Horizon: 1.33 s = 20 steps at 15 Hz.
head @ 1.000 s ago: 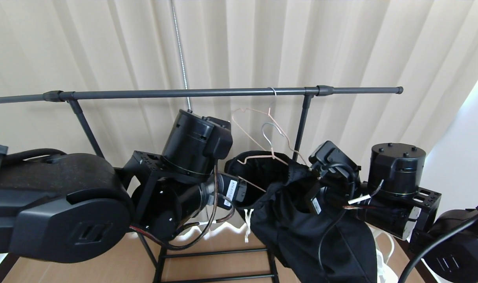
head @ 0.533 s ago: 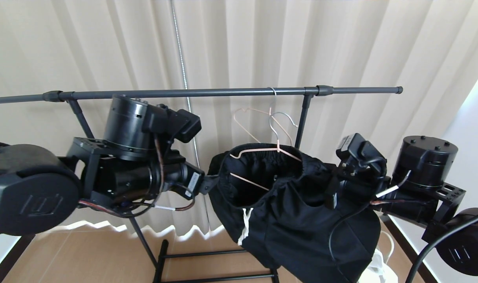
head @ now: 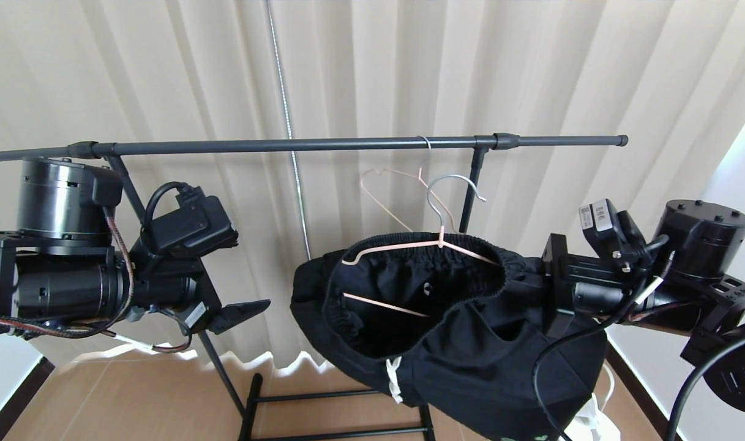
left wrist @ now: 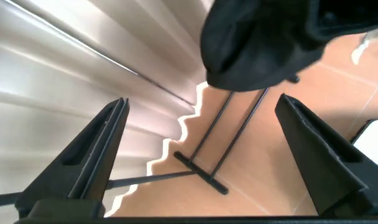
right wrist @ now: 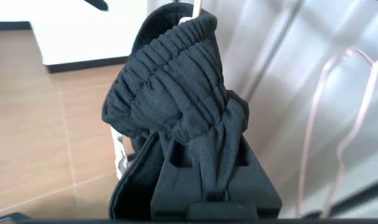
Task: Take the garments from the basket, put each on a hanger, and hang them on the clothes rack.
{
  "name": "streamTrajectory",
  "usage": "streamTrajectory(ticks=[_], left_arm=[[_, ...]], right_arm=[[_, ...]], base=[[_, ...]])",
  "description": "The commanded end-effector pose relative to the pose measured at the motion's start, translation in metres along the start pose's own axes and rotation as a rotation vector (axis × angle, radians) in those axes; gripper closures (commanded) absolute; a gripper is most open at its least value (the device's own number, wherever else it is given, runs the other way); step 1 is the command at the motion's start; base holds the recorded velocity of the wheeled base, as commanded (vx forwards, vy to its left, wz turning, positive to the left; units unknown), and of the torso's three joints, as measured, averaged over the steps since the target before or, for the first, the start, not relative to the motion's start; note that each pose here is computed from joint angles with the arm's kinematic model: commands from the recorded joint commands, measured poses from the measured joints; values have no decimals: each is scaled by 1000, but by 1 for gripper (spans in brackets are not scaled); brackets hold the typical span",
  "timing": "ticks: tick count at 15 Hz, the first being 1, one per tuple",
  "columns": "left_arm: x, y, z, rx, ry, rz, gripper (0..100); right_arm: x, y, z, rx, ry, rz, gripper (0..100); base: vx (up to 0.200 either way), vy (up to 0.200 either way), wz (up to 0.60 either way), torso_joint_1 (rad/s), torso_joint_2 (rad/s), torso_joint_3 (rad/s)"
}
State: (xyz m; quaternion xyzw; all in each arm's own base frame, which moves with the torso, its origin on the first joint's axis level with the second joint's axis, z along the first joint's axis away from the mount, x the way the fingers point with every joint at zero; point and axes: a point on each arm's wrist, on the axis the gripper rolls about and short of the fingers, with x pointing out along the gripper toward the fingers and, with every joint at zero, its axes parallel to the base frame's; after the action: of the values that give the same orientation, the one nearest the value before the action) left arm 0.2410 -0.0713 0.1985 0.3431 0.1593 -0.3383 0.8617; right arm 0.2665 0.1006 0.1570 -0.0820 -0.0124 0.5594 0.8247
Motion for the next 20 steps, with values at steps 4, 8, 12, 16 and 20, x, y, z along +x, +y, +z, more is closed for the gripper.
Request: streamTrajectory(ticks=[4, 8, 12, 16, 20], left_arm=[[13, -6, 11, 38, -19, -40, 0], [26, -23, 34, 85, -73, -111, 0], [44, -31, 53, 34, -102, -162, 0], [58, -41, 76, -1, -147, -207, 0], [69, -47, 86, 12, -164, -234, 0]], right_arm=[[-10, 7, 8, -16, -28, 54, 100], [-17, 16, 15, -30, -53, 116, 100], [-18, 20, 14, -24, -51, 130, 100], [-16, 18, 10, -14, -48, 145, 100], [-13, 16, 8, -10, -45, 148, 100]], base=[[0, 0, 0, 0, 0, 0], [0, 0, 0, 0, 0, 0], [0, 0, 0, 0, 0, 0], [0, 0, 0, 0, 0, 0], [0, 0, 0, 0, 0, 0]])
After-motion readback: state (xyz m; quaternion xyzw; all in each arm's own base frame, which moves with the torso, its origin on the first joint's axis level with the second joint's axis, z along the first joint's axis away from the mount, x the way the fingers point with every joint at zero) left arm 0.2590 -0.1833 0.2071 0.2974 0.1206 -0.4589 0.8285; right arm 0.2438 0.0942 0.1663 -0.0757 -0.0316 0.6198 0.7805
